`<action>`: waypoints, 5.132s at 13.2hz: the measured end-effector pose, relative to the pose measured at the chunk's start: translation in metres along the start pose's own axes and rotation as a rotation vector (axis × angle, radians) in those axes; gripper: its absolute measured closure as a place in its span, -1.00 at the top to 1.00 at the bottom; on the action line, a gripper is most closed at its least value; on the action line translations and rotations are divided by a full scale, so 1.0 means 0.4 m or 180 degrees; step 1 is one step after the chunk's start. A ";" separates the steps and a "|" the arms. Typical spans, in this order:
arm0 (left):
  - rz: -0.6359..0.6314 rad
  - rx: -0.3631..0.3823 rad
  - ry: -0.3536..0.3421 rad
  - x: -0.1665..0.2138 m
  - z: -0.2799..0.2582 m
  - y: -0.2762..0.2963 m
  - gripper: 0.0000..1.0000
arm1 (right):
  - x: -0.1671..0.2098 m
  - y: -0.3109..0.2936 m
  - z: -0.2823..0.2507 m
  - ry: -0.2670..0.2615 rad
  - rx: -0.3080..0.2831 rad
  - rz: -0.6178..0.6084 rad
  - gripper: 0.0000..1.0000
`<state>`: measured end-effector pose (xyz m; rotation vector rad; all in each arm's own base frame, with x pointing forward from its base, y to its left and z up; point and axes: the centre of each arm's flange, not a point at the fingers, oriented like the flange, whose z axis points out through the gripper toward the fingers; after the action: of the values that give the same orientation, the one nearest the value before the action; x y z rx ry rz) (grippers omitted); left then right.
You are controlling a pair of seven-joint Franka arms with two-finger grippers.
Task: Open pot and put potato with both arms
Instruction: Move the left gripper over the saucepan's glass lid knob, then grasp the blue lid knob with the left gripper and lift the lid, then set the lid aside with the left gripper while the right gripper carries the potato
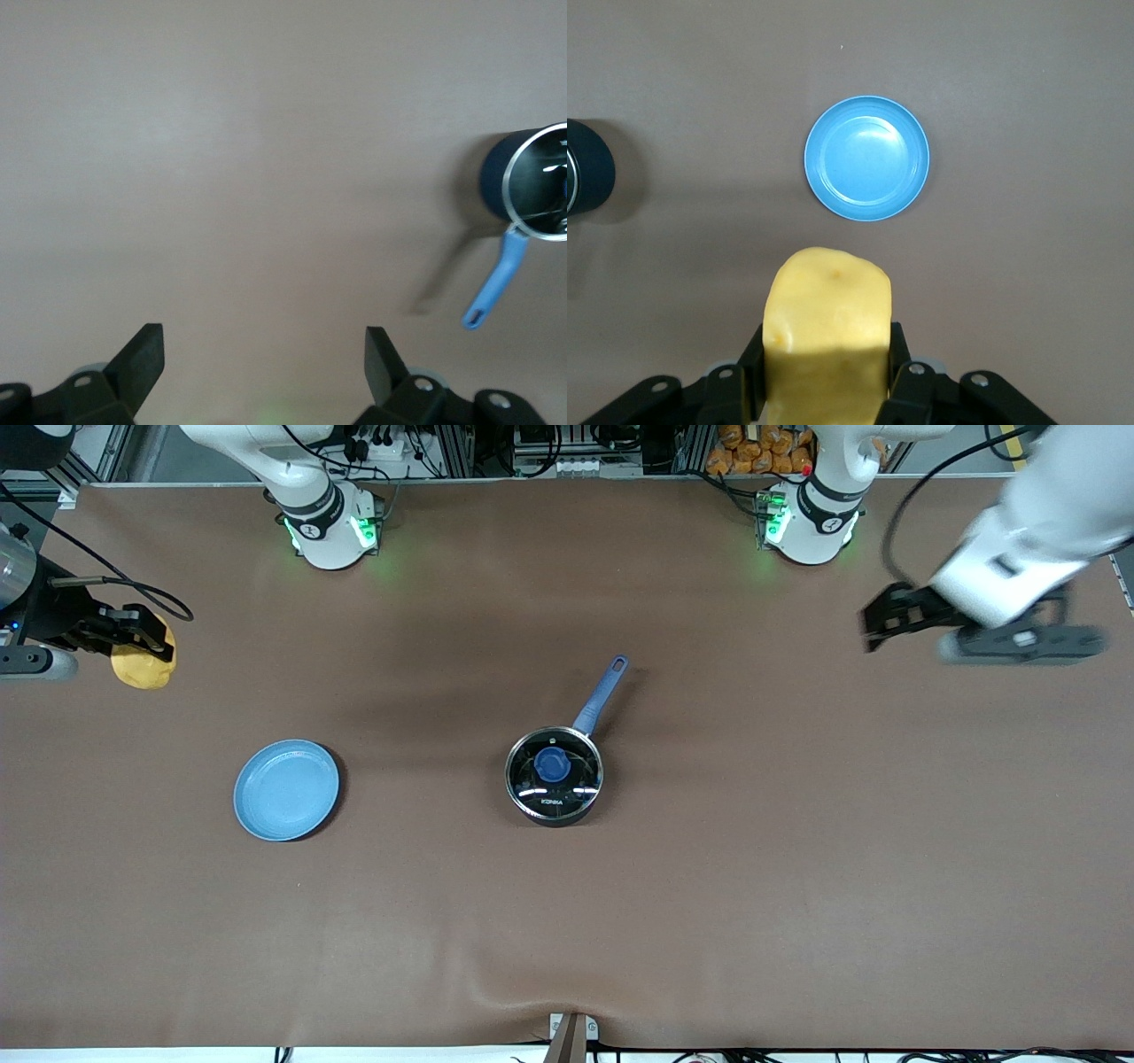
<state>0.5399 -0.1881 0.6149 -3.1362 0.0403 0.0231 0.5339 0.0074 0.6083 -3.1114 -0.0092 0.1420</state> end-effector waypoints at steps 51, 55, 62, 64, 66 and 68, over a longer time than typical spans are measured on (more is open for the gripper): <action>-0.1545 -0.0238 0.0492 0.100 0.291 0.607 0.20 | 0.002 0.000 0.003 -0.0015 0.0013 -0.0099 0.07; -0.1272 -0.0110 0.0322 0.191 0.295 0.290 0.20 | 0.005 -0.142 0.005 0.0058 0.0074 0.0038 0.07; -0.0805 -0.0061 0.0346 0.162 0.591 -0.120 0.20 | 0.064 -0.616 0.170 0.0435 0.0198 0.0329 0.07; -0.0808 -0.0049 0.0318 0.116 0.698 -0.158 0.20 | 0.082 -0.726 0.258 0.0495 0.0245 0.0386 0.07; -0.0786 -0.0056 0.0347 0.071 0.791 -0.178 0.20 | 0.083 -0.834 0.367 0.0478 0.0238 0.0327 0.07; -0.0787 -0.0054 0.0345 0.037 0.863 -0.190 0.20 | 0.088 -0.918 0.486 0.0460 0.0219 0.0247 0.07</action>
<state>0.5517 -0.1108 0.2697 -3.1302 -0.3482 -0.1482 0.5494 0.3799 0.4215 -3.0460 0.1167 -0.0794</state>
